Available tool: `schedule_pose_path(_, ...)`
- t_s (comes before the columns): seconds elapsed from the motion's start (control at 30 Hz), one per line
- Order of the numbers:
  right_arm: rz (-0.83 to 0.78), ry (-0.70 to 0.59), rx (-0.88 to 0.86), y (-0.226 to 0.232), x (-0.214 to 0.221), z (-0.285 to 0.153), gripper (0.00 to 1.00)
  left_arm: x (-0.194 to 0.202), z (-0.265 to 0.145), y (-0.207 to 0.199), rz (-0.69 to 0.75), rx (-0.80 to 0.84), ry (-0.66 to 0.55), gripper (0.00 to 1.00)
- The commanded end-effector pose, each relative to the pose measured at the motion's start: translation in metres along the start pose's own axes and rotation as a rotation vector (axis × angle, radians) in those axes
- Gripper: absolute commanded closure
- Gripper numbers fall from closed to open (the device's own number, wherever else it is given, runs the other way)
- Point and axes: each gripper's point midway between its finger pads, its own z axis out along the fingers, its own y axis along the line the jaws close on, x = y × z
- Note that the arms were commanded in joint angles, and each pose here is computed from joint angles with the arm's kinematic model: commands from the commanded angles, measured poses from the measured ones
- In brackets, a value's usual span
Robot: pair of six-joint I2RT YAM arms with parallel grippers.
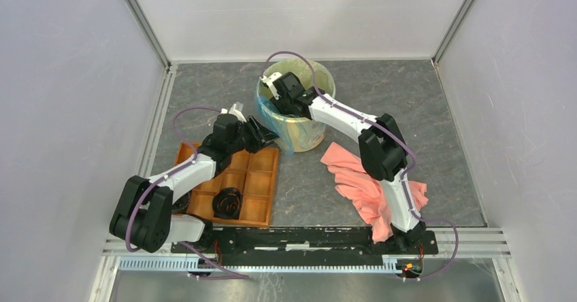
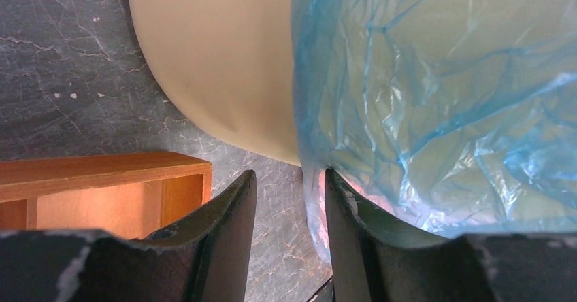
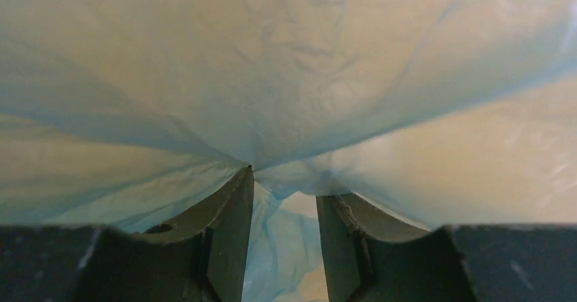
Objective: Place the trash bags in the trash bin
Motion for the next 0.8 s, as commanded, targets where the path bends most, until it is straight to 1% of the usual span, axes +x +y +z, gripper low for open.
schedule_pose_path(0.0, 0.052, -0.06, -0.022, 0.007, -0.014, 0.006, 0.55, -0.008, 0.001, -0.02, -0.007, 0.069, -0.022, 0.51)
schedule_pose_path(0.13, 0.046, -0.028, -0.031, 0.011, -0.012, 0.018, 0.55, -0.009, 0.002, -0.021, -0.004, 0.07, -0.024, 0.51)
schedule_pose_path(0.23, 0.05, -0.048, -0.03, 0.008, -0.022, 0.006, 0.55, -0.012, -0.001, -0.022, 0.01, 0.064, -0.035, 0.51)
schedule_pose_path(0.33, 0.062, -0.12, -0.033, -0.001, -0.049, -0.028, 0.53, -0.013, -0.005, -0.021, 0.028, 0.048, -0.043, 0.51)
schedule_pose_path(0.5, 0.088, -0.27, -0.032, -0.018, -0.095, -0.101, 0.39, -0.015, -0.019, -0.02, 0.064, 0.019, -0.071, 0.46)
schedule_pose_path(0.6, 0.095, -0.313, 0.02, -0.036, -0.106, -0.137, 0.33, -0.015, -0.031, -0.017, 0.069, -0.014, -0.088, 0.38)
schedule_pose_path(0.73, 0.08, -0.363, 0.074, -0.057, -0.118, -0.191, 0.26, -0.019, -0.057, -0.013, 0.073, -0.057, -0.124, 0.28)
schedule_pose_path(0.77, 0.08, -0.388, 0.08, -0.061, -0.121, -0.209, 0.24, -0.024, -0.068, -0.014, 0.079, -0.068, -0.15, 0.23)
